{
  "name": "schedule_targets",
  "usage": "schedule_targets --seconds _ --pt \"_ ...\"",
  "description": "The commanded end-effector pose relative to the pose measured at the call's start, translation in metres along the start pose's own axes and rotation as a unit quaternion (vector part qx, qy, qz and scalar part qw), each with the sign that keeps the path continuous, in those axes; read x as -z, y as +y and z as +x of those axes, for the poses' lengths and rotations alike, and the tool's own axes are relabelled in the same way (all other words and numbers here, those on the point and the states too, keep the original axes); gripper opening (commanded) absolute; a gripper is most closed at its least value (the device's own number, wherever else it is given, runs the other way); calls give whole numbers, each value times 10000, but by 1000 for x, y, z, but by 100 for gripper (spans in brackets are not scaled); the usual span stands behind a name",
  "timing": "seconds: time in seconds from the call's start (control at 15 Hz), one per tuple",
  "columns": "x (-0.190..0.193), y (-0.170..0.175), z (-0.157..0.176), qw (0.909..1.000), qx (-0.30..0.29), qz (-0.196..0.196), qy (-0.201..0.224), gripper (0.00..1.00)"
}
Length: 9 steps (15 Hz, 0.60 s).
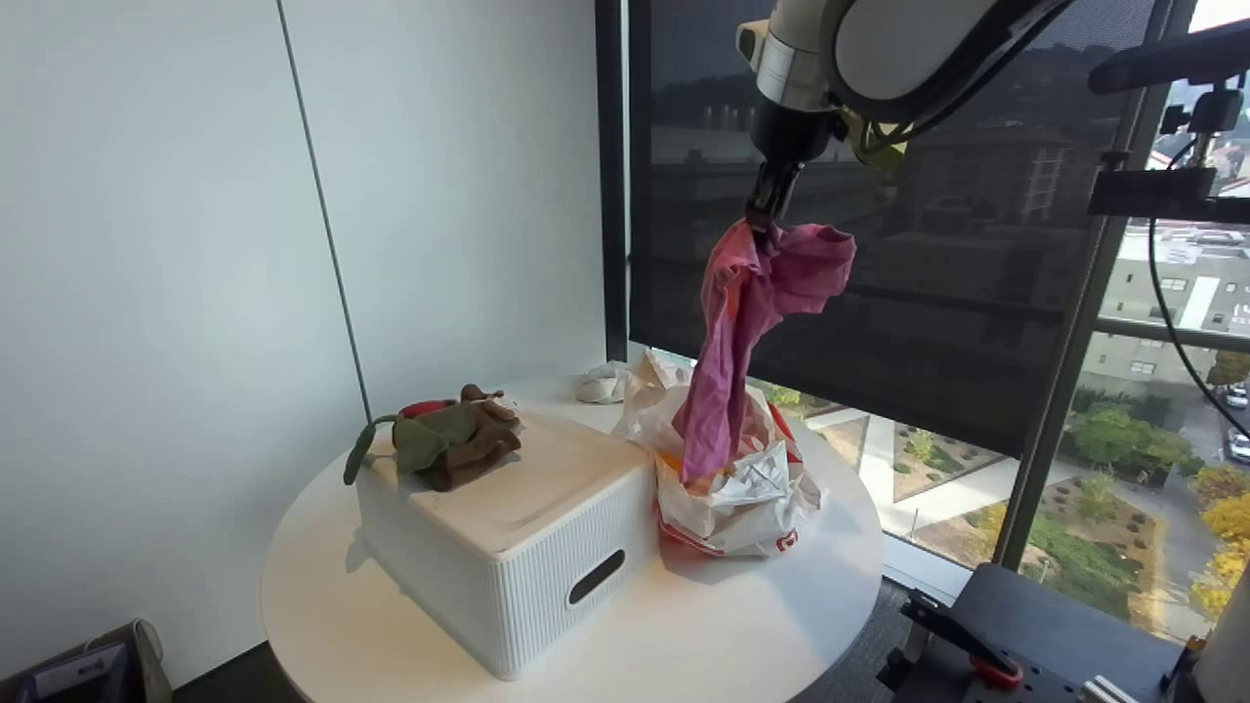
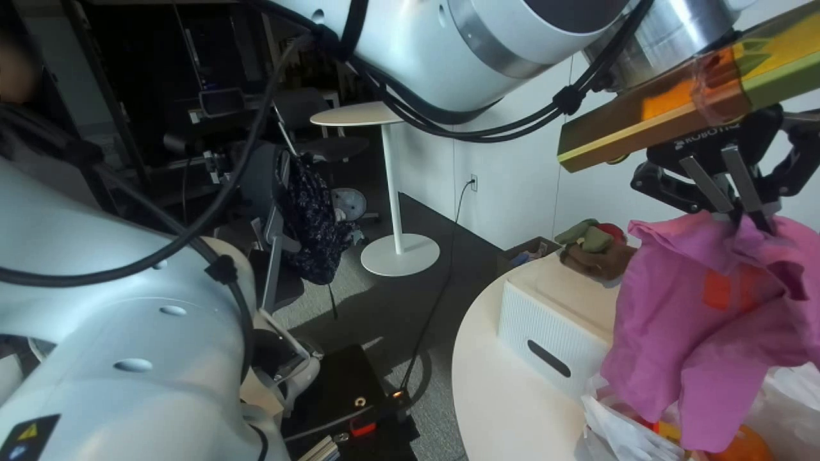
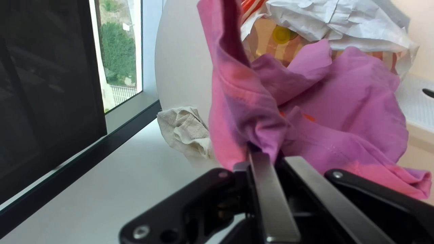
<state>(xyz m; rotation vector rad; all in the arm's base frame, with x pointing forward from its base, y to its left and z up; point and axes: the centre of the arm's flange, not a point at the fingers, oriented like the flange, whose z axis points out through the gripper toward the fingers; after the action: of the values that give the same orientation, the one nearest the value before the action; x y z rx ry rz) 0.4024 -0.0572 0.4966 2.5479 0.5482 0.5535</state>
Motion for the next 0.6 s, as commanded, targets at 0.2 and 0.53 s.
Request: schedule_targets --seconds 0.2,0.53 --pt "-60 1 -8 9983 -44 -253 -518 2" --pt "-100 -25 3 9987 97 18 -495 2"
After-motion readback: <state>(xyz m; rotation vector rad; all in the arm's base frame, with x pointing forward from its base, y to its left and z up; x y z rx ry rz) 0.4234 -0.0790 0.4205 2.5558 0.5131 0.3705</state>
